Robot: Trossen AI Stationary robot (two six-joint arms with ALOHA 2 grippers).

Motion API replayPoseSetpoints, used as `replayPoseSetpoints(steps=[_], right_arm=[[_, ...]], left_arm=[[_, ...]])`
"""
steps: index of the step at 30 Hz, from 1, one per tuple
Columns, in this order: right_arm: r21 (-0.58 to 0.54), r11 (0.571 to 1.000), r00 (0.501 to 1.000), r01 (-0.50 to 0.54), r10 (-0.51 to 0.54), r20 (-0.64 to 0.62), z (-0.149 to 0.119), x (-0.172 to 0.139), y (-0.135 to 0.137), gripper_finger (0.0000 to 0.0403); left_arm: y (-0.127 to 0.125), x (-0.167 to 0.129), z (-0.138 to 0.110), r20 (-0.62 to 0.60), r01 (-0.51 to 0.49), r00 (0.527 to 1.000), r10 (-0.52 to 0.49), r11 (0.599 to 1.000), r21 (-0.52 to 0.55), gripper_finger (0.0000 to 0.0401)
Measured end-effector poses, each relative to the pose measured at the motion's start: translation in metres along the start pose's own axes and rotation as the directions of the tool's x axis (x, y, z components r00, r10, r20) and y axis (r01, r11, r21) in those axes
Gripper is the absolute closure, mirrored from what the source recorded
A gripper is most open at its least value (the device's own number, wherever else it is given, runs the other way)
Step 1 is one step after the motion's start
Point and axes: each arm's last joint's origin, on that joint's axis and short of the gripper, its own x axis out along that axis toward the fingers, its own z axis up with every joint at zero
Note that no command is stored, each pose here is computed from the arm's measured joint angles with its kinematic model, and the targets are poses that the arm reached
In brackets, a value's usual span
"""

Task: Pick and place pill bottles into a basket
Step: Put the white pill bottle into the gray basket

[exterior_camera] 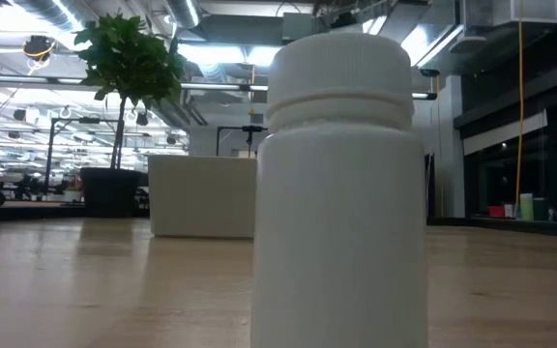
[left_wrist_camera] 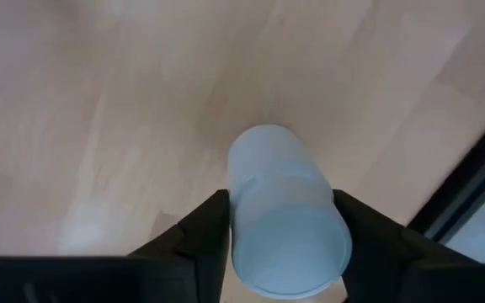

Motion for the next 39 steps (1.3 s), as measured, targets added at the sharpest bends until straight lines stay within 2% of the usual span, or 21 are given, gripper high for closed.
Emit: replayPoseSetpoints(steps=[7,12,15,19,23,28,32,36,39], right_arm=[[-0.043,0.999,1.0,0.005,-0.005,-0.001,0.0,0.0,-0.001,0.0126],[-0.044,0.998,0.999,0.035,-0.035,-0.006,-0.001,0.001,-0.01,0.0126],[-0.033,0.998,0.998,0.061,-0.062,-0.011,-0.002,0.001,-0.017,0.0126],[-0.054,0.994,0.995,0.095,-0.096,-0.024,-0.004,0.001,-0.028,0.0126],[-0.105,0.987,0.991,0.123,-0.127,-0.042,-0.007,0.0,-0.037,0.0126],[-0.166,0.976,0.98,0.14,-0.161,-0.12,-0.016,-0.001,-0.049,0.0126],[-0.196,0.968,0.965,0.159,-0.194,-0.174,-0.023,-0.003,-0.061,0.0126],[-0.181,0.962,0.951,0.205,-0.239,-0.194,-0.027,-0.006,-0.076,0.0126],[-0.169,0.957,0.939,0.238,-0.271,-0.211,-0.031,-0.008,-0.086,0.0126]], left_arm=[[-0.011,-0.029,0.021,0.029,0.036,0.999,-0.041,0.987,0.155,0.0235],[-0.001,-0.066,0.056,0.084,-0.076,0.995,0.054,0.956,0.282,0.0235],[0.01,-0.085,0.079,0.119,-0.154,0.986,0.12,0.929,0.336,0.0235],[0.031,-0.1,0.112,0.136,-0.205,0.977,0.164,0.899,0.386,0.0235],[0.057,-0.108,0.147,0.154,-0.224,0.972,0.176,0.888,0.402,0.0235],[0.09,-0.119,0.181,0.163,-0.23,0.97,0.182,0.903,0.363,0.0235],[0.109,-0.13,0.2,0.196,-0.223,0.967,0.162,0.912,0.345,0.0235],[0.12,-0.131,0.215,0.212,-0.144,0.975,0.073,0.927,0.347,0.0235],[0.124,-0.128,0.221,0.205,-0.13,0.977,0.057,0.924,0.359,0.0235]])
